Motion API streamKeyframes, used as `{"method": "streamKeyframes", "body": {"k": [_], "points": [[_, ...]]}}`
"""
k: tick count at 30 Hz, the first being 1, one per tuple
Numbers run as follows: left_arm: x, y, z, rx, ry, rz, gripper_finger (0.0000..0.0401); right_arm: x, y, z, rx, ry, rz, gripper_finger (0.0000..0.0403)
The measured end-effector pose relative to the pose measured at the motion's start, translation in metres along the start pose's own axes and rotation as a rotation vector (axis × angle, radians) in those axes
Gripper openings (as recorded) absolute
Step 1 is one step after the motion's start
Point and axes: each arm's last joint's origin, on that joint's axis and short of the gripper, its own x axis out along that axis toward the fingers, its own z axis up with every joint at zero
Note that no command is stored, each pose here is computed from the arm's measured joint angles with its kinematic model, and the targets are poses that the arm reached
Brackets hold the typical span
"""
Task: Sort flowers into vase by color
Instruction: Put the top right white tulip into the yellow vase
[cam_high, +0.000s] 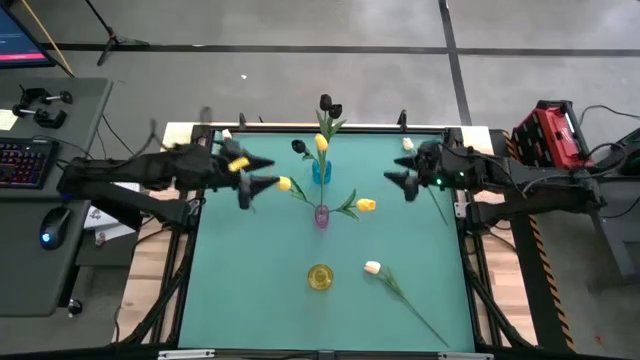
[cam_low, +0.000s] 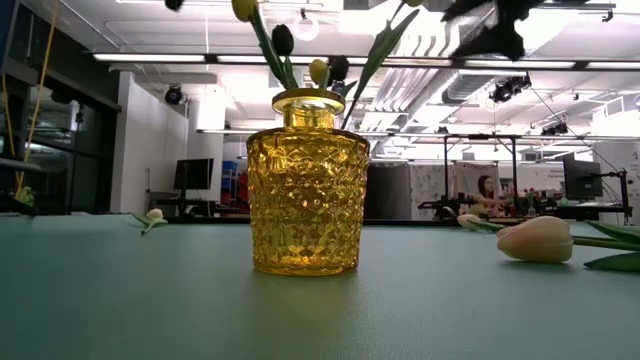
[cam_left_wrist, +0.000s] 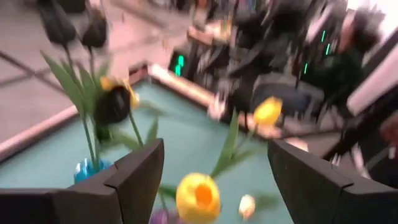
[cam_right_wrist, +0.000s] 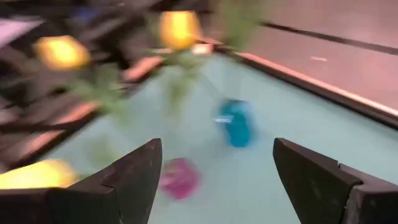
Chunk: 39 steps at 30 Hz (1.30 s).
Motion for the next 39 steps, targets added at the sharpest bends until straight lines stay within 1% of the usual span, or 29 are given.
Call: {"method": "streamKeyframes", "body": {"k": [2,4,7,9,12,15,19,22,23,25,28,31,33,35,38,39], "points": [[-0.011,0.001,0.008,-0.021,-0.079,0.001,0.0276,0.005,-0.015,-0.001,0.046,0.027,-0.135,0.0295],[-0.019,0.001,0.017,-0.025,-0.160,0.001,0.0276,0.014,-0.035,-0.004,0.110,0.101,-0.297,0.0295],[-0.028,0.002,0.025,-0.020,-0.255,0.026,0.0276,0.031,-0.072,-0.008,0.172,0.277,-0.500,0.0295],[-0.031,0.002,0.029,-0.022,-0.296,0.042,0.0276,0.046,-0.100,-0.010,0.216,0.402,-0.576,0.0295],[-0.031,0.001,0.031,-0.030,-0.327,0.040,0.0276,0.073,-0.143,-0.013,0.277,0.554,-0.604,0.0295],[-0.032,0.000,0.033,-0.055,-0.346,0.027,0.0276,0.099,-0.183,-0.021,0.300,0.644,-0.613,0.0295],[-0.031,0.000,0.033,-0.080,-0.344,0.016,0.0276,0.121,-0.222,-0.039,0.320,0.748,-0.639,0.0295],[-0.031,0.000,0.033,-0.103,-0.344,0.012,0.0276,0.129,-0.238,-0.052,0.324,0.837,-0.668,0.0295],[-0.030,0.000,0.033,-0.105,-0.342,0.012,0.0276,0.132,-0.237,-0.052,0.309,0.852,-0.682,0.0295],[-0.028,-0.001,0.032,-0.103,-0.339,0.013,0.0276,0.140,-0.236,-0.050,0.263,0.833,-0.677,0.0295],[-0.024,-0.003,0.033,-0.108,-0.348,0.008,0.0275,0.146,-0.235,-0.056,0.245,0.862,-0.666,0.0287],[-0.021,-0.004,0.033,-0.104,-0.351,0.007,0.0275,0.150,-0.232,-0.059,0.211,0.887,-0.692,0.0251],[-0.020,-0.004,0.033,-0.103,-0.351,0.007,0.0275,0.153,-0.230,-0.061,0.197,0.900,-0.697,0.0209],[-0.019,-0.004,0.032,-0.100,-0.346,0.000,0.0275,0.155,-0.227,-0.063,0.221,0.903,-0.674,0.0155],[-0.020,-0.004,0.032,-0.100,-0.346,-0.007,0.0275,0.157,-0.219,-0.067,0.247,0.911,-0.621,0.0053],[-0.020,-0.004,0.033,-0.100,-0.347,-0.007,0.0275,0.157,-0.214,-0.067,0.238,0.913,-0.602,0.0027]]}}
